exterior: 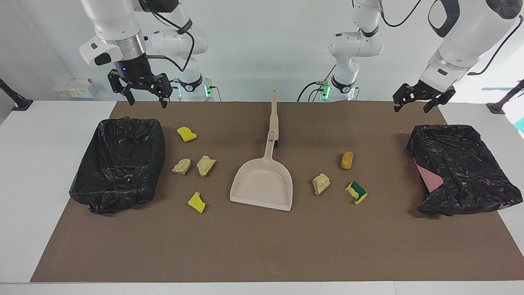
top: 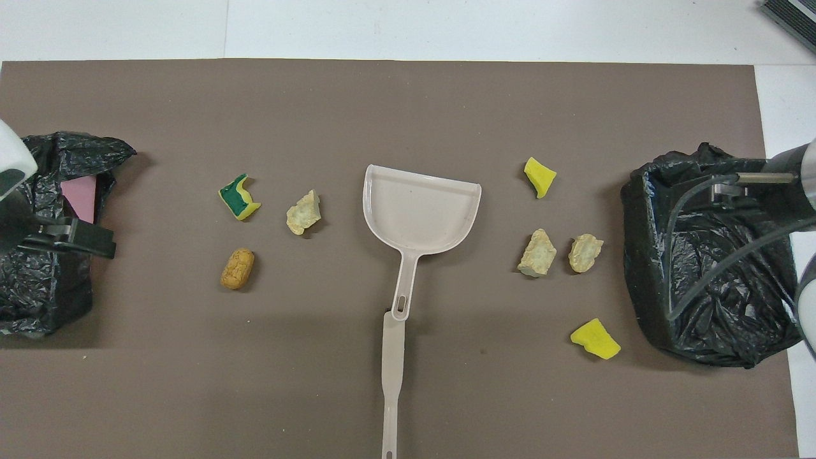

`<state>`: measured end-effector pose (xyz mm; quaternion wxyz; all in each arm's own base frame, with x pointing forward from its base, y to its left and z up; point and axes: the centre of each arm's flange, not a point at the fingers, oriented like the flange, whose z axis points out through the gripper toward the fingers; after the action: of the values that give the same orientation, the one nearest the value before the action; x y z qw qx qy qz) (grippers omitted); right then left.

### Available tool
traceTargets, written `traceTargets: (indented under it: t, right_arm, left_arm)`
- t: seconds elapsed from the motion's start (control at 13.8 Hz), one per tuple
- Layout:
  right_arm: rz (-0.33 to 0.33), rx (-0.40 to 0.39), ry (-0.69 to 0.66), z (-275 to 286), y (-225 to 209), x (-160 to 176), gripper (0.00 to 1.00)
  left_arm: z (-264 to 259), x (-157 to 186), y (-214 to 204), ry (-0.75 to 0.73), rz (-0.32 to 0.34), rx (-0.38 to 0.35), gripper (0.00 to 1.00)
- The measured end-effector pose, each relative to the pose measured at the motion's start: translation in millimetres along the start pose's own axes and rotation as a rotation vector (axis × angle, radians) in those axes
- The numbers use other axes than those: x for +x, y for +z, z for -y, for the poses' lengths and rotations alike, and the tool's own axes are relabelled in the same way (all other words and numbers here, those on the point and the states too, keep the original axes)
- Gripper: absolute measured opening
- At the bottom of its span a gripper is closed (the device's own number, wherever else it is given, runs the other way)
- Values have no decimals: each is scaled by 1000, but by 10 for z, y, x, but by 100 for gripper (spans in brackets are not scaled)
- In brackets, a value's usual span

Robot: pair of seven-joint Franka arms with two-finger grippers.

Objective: Sweep and dump trash in bin

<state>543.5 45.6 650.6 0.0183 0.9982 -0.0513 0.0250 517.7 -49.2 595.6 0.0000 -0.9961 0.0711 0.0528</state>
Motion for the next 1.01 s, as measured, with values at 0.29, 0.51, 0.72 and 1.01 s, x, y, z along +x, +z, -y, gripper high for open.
traceTargets:
  t: [0.29, 0.51, 0.72, 1.01]
  right_arm:
    - [0, 0, 0, -1, 0, 0, 100]
    - [0, 0, 2, -12, 0, 2, 100]
    - [-7, 1, 3, -13, -5, 11, 100]
    - [-24, 10, 75, 139, 74, 62, 100]
  left_arm:
    - [-731, -250, 271, 95, 24, 13, 100]
    - [-1360, -397, 523, 71, 15, 11, 100]
    - [-1957, -594, 775, 62, 6, 12, 100]
    - [-2511, -822, 1232, 66, -14, 7, 100]
